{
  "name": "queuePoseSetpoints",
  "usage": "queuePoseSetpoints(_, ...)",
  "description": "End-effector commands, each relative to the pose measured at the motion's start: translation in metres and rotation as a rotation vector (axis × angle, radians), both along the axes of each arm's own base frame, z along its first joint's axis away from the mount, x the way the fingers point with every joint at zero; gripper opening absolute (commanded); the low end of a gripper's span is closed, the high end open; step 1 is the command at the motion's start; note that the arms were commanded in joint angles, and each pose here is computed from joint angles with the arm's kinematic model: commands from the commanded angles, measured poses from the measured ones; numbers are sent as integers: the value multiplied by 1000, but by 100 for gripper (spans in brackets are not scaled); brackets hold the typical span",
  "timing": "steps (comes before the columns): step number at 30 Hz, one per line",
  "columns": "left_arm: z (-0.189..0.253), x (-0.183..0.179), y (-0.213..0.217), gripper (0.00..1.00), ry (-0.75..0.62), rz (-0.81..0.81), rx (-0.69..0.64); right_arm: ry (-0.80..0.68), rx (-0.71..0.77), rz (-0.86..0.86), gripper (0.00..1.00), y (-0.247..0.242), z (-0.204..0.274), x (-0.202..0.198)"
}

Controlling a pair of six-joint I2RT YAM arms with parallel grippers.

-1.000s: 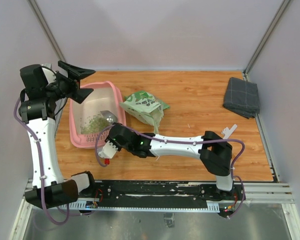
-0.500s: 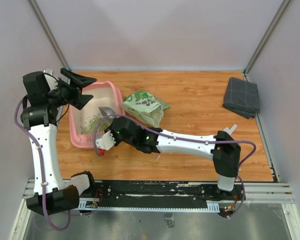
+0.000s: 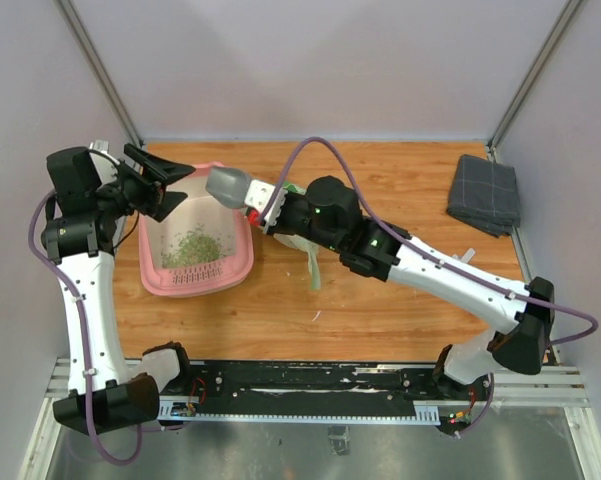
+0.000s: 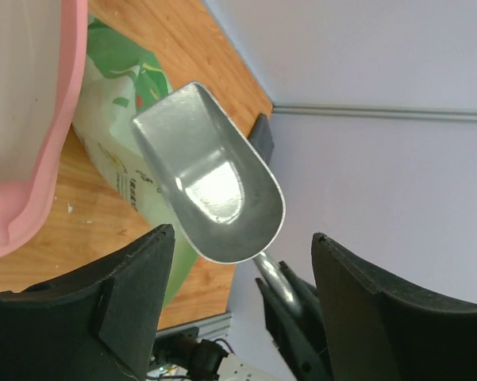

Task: Fill the litter box with clean litter
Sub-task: Pour the cat litter into the litter box, then adjust the spatula.

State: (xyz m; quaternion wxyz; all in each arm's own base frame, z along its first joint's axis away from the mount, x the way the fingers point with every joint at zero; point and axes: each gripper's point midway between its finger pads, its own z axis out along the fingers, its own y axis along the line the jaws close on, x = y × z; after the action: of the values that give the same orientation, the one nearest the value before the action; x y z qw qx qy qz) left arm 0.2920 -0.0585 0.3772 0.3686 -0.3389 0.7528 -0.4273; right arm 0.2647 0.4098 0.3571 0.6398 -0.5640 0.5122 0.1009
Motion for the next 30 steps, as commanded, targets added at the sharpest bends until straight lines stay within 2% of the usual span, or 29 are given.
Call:
queuePoseSetpoints(1,-8,-11,-10,74,31,-56,-48,132,232,-13,1,-23,27,0)
queuePoseSetpoints(3,-6,-9,-12,75,27,-58,-86,135,266,-17,1,-33,33,-1)
queuePoseSetpoints(6,5,-2,-18,83,-14,-76,-181,181,324,-43,1,-49,37,5)
queuePoseSetpoints(8,19,2,-22,82,-47,-91,-264,218,390,-50,1,-57,43,8)
queuePoseSetpoints(13,30,9,-27,68,-107,-157,-281,271,559,-15,1,-65,71,6)
queuePoseSetpoints(18,25,13,-39,65,-116,-202,-347,323,670,56,1,-62,91,-4)
queuePoseSetpoints(25,18,21,-46,66,-133,-201,-416,366,699,136,1,-55,97,-17)
queuePoseSetpoints(30,36,22,-52,63,-203,-223,-458,400,661,183,1,-48,85,-25)
